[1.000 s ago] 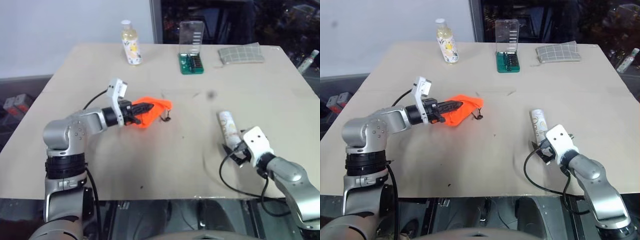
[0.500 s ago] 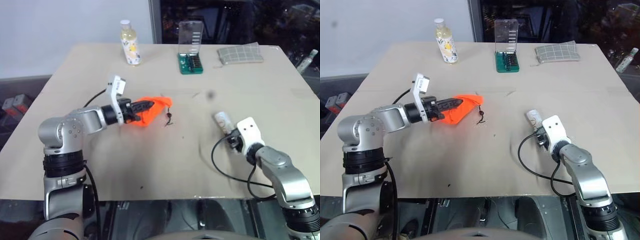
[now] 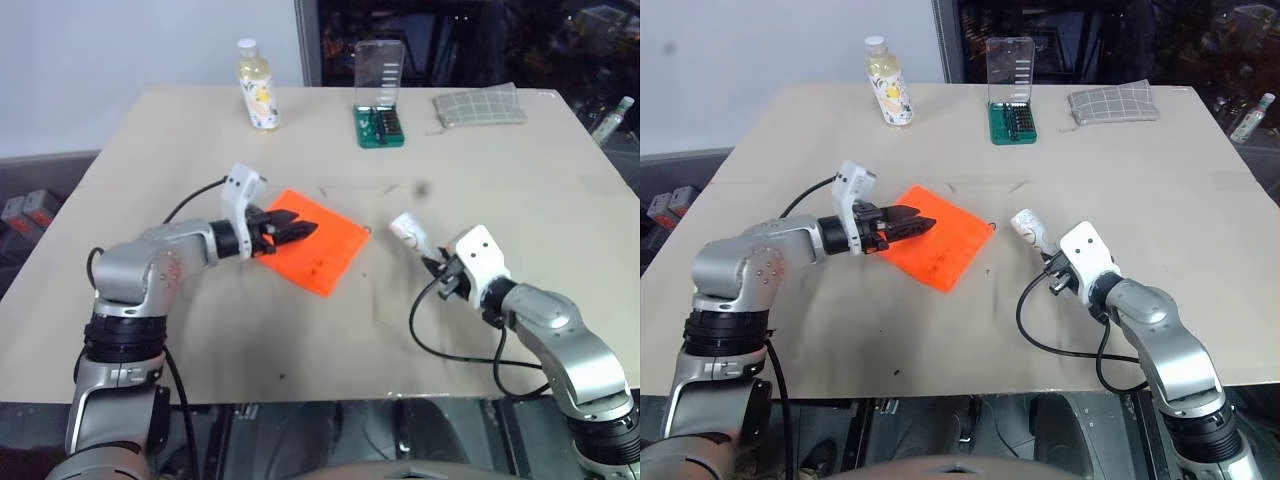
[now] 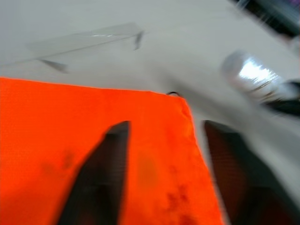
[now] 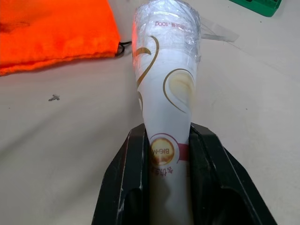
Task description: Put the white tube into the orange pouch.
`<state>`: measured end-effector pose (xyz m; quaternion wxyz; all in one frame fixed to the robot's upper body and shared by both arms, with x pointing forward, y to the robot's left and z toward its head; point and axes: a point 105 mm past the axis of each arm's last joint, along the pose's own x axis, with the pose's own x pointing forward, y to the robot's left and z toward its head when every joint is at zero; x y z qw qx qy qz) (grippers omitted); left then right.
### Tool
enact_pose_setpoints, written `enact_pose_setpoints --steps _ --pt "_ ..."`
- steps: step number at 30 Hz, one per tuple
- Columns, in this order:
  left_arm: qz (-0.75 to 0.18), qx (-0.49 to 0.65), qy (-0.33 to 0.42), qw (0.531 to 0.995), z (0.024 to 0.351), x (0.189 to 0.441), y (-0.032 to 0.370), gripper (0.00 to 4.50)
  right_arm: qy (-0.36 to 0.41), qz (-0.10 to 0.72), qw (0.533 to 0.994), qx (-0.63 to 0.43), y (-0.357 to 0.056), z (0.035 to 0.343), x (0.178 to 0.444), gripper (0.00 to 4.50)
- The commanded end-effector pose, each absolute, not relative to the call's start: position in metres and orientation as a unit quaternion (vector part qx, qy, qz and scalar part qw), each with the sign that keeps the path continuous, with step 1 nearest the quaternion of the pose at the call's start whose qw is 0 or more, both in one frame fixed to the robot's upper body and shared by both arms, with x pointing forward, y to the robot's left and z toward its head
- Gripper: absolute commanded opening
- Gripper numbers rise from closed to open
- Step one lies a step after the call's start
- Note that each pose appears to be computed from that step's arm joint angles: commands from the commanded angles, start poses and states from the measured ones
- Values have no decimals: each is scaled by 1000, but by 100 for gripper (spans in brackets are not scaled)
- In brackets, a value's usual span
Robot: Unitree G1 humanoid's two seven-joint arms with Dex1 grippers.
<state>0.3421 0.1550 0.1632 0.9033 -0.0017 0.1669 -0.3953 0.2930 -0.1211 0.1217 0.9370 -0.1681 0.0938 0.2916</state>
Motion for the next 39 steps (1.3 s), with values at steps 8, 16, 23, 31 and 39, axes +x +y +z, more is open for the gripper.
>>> enact_pose_setpoints --steps 8,16,23,31,39 --pt "-442 258 112 852 143 324 128 347 61 281 943 -170 -127 135 278 92" --pt "-431 351 165 815 103 325 126 347 64 272 945 -171 -131 134 274 92" --pt "-433 293 188 832 95 328 133 94 64 272 944 -173 -132 135 273 92" --pt "-453 175 214 847 118 334 152 2 58 277 943 -175 -127 136 274 92" --pt "-520 188 220 804 134 320 192 2 56 276 944 -172 -125 134 274 92"
